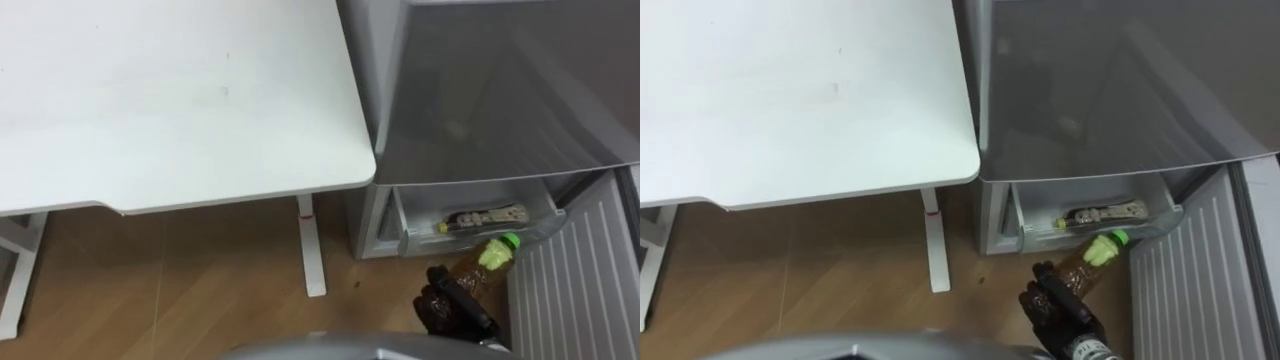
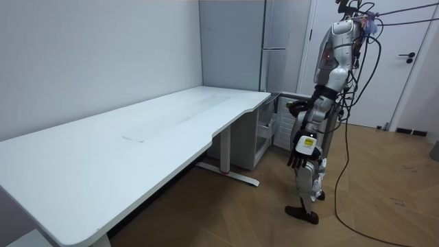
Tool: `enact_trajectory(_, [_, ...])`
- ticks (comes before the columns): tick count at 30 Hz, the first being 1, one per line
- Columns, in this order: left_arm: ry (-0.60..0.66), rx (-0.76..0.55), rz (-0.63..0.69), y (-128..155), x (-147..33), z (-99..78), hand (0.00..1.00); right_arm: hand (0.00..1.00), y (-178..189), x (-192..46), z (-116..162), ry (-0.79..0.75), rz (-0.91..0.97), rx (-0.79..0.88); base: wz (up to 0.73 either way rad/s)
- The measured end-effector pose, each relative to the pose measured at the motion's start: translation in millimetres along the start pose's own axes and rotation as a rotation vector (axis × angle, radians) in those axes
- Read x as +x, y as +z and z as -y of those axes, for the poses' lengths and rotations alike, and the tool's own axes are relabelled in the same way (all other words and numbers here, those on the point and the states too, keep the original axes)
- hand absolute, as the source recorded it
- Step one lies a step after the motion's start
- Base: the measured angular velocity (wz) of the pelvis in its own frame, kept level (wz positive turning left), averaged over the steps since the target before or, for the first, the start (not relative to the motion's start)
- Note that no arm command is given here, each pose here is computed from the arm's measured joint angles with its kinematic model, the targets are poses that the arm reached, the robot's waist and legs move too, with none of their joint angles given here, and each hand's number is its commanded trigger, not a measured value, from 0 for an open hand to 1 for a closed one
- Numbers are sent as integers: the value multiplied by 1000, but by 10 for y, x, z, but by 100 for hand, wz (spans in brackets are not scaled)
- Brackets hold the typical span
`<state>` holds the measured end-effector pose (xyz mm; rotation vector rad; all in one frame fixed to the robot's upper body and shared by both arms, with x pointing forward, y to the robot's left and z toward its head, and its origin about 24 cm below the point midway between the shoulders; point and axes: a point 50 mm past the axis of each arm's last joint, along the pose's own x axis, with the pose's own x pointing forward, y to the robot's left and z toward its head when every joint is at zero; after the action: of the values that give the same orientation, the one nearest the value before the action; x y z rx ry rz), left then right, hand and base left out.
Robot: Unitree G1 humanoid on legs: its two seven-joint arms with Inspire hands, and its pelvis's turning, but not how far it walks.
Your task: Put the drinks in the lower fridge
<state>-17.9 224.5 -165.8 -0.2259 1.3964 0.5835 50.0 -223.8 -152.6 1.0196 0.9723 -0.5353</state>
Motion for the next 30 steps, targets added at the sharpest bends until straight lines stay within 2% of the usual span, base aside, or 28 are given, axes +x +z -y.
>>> enact_trajectory(5, [16,67,6,-17,-1,-45,0,100,101,32,13,-68,36,21,-1])
enact_trajectory(11, [57,129,-34,-206,-32,-172,0,100,325,80,-108,-73,122,70,-1])
enact_trajectory(15, [89,107,-80,-333,-62,-303,0,100,458,78,-143,-74,167,112,12])
enact_trajectory(19, [83,93,-89,-334,-64,-336,0,100,692,92,-285,-39,227,145,17])
enact_trajectory(22, [47,102,-54,-147,-21,-249,0,100,947,132,-520,8,273,171,15])
enact_trajectory(24, [34,104,-14,24,8,-182,0,100,1118,175,-785,56,299,160,0])
enact_trajectory(30, [8,110,98,505,42,-48,0,100,1360,226,-1230,111,325,196,3])
